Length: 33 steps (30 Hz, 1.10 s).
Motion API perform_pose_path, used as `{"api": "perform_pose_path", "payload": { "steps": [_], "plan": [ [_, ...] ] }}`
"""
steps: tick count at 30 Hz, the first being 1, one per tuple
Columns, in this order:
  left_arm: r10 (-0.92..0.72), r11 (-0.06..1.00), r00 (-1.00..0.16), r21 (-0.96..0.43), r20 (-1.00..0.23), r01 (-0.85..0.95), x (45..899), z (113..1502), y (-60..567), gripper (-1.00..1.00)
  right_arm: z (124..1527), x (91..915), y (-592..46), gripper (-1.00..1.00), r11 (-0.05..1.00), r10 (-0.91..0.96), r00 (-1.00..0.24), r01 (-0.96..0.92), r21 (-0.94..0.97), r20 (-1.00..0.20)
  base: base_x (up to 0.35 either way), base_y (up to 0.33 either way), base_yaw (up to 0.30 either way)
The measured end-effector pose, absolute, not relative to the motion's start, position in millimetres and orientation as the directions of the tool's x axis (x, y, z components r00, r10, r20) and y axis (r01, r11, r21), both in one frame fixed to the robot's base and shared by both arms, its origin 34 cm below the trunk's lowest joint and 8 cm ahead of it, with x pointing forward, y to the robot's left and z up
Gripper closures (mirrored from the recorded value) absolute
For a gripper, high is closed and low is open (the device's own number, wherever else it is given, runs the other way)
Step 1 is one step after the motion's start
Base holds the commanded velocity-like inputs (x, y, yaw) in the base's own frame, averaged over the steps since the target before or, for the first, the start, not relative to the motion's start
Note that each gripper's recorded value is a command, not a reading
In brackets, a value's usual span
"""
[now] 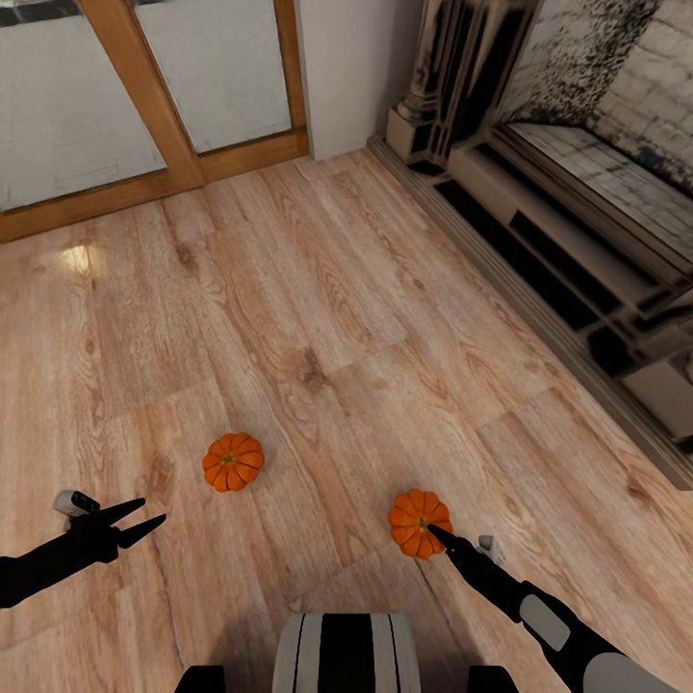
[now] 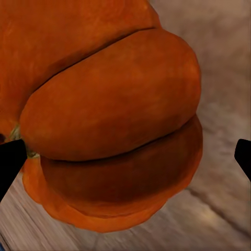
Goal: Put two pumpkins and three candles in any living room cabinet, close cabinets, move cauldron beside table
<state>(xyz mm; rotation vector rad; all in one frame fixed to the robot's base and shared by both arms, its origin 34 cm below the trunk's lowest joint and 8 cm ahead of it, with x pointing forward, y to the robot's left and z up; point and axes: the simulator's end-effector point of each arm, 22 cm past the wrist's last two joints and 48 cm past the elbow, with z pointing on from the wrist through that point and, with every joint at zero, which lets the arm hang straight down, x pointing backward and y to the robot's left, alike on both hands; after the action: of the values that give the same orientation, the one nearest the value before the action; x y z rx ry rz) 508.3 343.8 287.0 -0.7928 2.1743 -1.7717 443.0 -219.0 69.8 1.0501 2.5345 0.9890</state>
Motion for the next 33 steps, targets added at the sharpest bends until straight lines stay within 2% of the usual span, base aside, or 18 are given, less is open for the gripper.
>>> {"api": "perform_pose_path", "payload": {
  "steps": [33],
  "plan": [
    [-0.535,0.126,-0.83,-0.956,0.16,-0.266,507.5,286.2,342.9,-1.0,70.4,444.8,-214.0,-1.0,0.541,0.66,-0.75,0.514,0.666,0.043,0.019,0.011,0.0]
  ]
}}
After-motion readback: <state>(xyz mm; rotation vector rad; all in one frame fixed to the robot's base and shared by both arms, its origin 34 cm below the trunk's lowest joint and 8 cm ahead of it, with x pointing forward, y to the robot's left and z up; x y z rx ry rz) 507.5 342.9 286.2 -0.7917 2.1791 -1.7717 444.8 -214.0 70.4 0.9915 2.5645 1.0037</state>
